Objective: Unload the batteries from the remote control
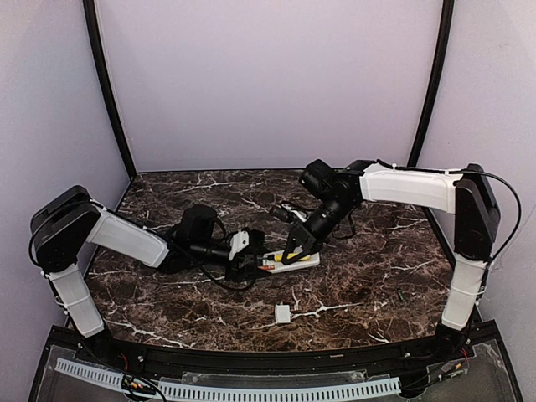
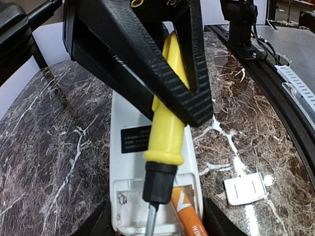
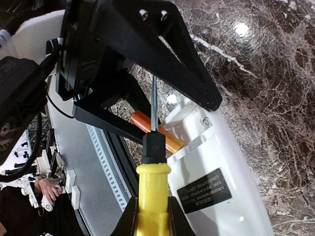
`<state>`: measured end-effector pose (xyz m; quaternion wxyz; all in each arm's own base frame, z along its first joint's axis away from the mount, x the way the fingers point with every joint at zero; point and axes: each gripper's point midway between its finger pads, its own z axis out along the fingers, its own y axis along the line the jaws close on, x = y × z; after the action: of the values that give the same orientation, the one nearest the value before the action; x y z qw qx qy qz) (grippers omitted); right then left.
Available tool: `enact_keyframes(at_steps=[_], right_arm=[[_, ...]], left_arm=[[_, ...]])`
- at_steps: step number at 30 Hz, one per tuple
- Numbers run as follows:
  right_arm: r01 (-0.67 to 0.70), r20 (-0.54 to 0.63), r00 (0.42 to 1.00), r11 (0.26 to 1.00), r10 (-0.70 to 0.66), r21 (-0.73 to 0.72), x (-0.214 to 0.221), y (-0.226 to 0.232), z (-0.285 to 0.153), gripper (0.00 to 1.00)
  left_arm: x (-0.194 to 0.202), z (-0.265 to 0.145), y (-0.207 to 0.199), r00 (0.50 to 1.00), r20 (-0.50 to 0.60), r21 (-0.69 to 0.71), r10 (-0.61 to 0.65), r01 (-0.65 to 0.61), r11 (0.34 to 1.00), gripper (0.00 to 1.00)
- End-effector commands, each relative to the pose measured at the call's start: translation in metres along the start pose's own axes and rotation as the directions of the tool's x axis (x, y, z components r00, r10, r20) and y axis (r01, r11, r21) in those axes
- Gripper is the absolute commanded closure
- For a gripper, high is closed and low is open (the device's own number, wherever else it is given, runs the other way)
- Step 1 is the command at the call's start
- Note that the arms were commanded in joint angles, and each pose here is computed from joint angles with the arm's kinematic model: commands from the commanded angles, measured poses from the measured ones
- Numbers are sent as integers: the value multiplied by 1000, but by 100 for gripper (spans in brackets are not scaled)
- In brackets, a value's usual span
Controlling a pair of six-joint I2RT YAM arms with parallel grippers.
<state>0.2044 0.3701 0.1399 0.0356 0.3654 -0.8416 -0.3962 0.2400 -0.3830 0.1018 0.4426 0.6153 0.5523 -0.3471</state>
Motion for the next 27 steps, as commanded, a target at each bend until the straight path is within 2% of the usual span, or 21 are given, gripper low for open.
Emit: enact_keyframes(at_steps=[1,5,9,17,27], right_arm=[[22,61,998,998,-25,55,-11,14,-24,100],[5,59,998,992,-12,125,-7,10,-36,100],[-12,35,999,985,6,173,4,9,-46,100],[-49,-41,997,970,60,237,32,6,-52,100],[-49,-76,994,961,73,272,32,6,-41,100]], left_arm=[[-22,-8,-1,990,143,13,-17,15,1000,76],[-26,-13,1,981,189,9,-45,44,999,76],[-25,-12,1,981,189,8,-53,52,999,77],[-14,-12,7,994,112,-32,-16,20,999,78],[-11,-11,11,997,81,-44,-2,6,999,78]])
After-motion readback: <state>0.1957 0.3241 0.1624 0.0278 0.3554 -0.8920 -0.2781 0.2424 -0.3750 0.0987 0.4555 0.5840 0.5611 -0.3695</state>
